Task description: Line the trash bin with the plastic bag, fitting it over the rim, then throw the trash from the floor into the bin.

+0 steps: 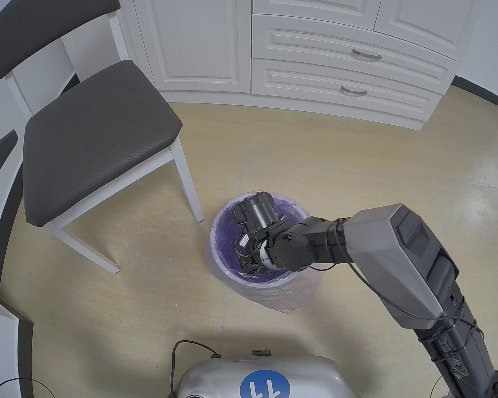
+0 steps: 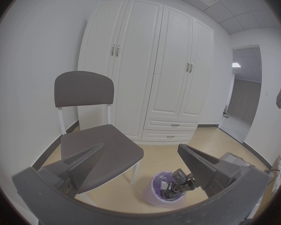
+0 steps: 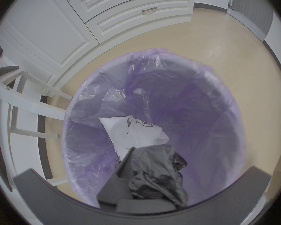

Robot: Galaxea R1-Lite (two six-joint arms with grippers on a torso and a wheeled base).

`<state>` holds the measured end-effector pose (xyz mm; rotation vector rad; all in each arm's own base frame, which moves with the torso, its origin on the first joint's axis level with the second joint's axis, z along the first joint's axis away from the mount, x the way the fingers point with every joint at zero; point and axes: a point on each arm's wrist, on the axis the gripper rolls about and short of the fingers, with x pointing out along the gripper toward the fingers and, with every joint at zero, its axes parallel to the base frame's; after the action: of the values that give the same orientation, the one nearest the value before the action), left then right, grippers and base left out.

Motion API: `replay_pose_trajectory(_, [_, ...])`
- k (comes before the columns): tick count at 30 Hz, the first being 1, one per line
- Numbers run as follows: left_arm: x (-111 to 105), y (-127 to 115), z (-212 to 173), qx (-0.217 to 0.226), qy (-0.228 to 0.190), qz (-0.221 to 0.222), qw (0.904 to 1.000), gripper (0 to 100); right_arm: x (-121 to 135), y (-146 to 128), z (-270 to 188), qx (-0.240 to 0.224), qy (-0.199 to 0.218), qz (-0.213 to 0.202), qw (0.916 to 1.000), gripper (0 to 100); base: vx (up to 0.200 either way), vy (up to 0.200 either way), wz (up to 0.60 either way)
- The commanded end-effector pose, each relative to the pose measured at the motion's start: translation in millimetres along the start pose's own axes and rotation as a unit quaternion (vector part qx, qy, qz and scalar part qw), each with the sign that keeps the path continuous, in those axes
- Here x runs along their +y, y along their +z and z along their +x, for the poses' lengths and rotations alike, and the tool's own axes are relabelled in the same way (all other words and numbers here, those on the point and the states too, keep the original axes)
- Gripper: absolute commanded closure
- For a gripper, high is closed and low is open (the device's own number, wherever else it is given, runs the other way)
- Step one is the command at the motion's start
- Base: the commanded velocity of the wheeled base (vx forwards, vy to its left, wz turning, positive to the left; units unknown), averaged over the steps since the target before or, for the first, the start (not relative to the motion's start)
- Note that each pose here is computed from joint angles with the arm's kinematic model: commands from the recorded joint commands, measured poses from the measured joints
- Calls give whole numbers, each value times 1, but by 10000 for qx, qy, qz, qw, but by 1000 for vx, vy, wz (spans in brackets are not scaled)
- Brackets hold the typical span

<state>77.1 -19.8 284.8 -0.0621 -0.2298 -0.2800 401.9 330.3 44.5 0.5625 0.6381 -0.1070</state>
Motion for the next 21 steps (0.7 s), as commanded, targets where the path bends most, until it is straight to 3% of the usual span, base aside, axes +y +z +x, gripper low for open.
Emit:
replay_pose_trajectory(1, [0, 0, 0, 12, -4, -2, 10000, 0, -9, -20, 20, 62, -56, 28, 10000, 100, 0, 0, 0])
replay_pose_trajectory(5, [0, 0, 0, 12, -11, -4, 10000, 0, -9, -21, 22, 48, 54, 189, 9998, 100, 0, 0, 0])
replay_pose_trajectory(11, [0, 0, 0, 12, -11, -4, 10000, 0, -23, -35, 40, 124, -176, -135, 9997, 100, 0, 0, 0])
replay_pose_trajectory(21, [0, -1, 0, 12, -19, -4, 10000, 0, 1, -8, 6, -18, 134, 118, 9998, 100, 0, 0, 0])
